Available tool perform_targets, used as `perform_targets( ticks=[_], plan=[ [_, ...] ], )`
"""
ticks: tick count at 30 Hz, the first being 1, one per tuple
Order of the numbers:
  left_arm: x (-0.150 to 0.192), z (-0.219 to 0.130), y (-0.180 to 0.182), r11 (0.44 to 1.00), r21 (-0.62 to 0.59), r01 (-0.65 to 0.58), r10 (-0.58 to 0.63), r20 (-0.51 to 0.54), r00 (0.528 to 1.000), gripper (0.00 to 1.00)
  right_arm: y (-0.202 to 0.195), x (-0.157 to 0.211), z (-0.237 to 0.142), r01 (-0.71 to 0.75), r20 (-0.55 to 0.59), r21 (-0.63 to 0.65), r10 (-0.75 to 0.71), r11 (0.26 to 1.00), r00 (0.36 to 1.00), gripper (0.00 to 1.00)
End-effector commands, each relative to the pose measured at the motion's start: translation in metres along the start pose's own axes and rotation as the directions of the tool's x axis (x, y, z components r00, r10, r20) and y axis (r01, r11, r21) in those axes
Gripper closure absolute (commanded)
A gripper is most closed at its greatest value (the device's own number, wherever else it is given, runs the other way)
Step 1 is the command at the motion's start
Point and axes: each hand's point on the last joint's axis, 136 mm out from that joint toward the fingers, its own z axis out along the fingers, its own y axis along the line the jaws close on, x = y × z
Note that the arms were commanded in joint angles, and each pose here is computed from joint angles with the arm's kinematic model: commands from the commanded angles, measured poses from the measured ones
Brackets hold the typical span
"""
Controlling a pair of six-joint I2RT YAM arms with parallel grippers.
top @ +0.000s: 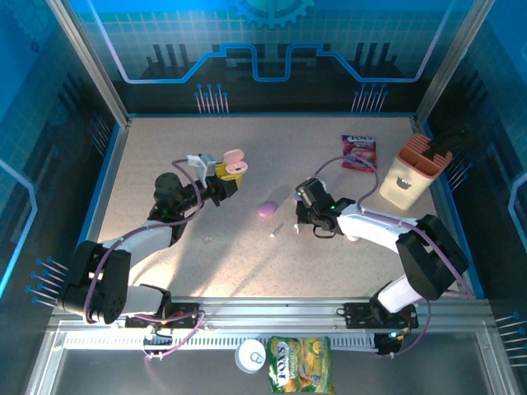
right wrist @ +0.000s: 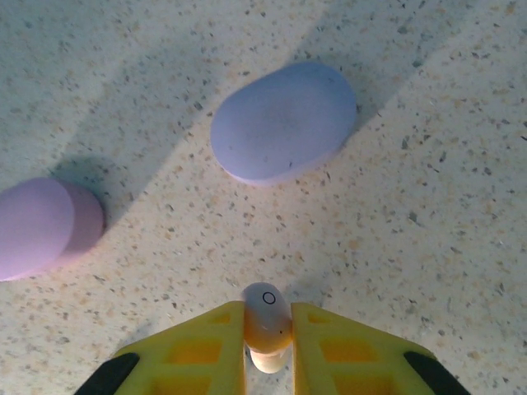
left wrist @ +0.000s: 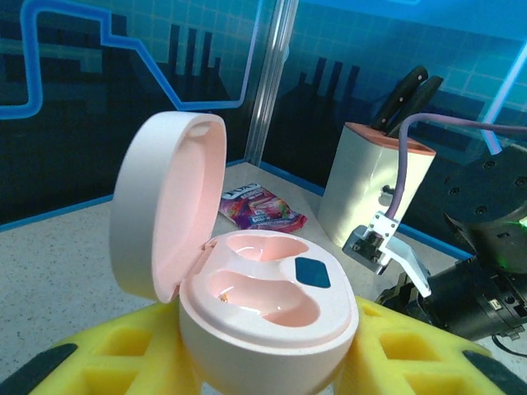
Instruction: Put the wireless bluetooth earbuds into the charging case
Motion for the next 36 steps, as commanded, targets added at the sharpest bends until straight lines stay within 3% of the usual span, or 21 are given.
perform_targets(
  ticks=[1,9,14,17,24,29,36],
  plan=[
    [0.007,-0.002,-0.01,0.999,0.028,-0.037,0.038,-0.019,0.999,0.6,-0.006,-0.004,-0.004,0.016,0.03,0.102,-0.019,0.995,0.999,0.83],
    [0.022,0.001,-0.017,0.998,0.046,-0.032,0.034,-0.056,0.998,0.6,0.009,-0.017,-0.015,0.044,0.066,0.078,-0.049,0.996,0.997,0.84],
    [0.027,0.003,-0.022,0.997,0.071,-0.02,0.025,-0.072,0.997,0.6,0.026,-0.029,-0.032,0.084,0.114,-0.027,-0.081,0.996,0.99,0.84],
    [0.031,0.004,-0.028,0.995,0.098,-0.016,0.025,-0.087,0.996,0.61,0.046,-0.039,-0.053,0.172,0.184,-0.152,-0.143,0.973,0.973,0.84],
    [0.043,0.006,-0.046,0.985,0.17,-0.031,0.05,-0.111,0.993,0.6,0.1,-0.057,-0.127,0.404,0.416,-0.444,-0.216,0.8,0.883,0.84],
    [0.046,0.007,-0.064,0.967,0.25,-0.046,0.075,-0.109,0.991,0.6,0.135,-0.067,-0.179,0.532,0.539,-0.55,-0.213,0.644,0.815,0.84],
    [0.041,0.007,-0.075,0.952,0.3,-0.06,0.088,-0.081,0.993,0.6,0.16,-0.081,-0.195,0.56,0.582,-0.583,-0.178,0.588,0.793,0.84]
  ],
)
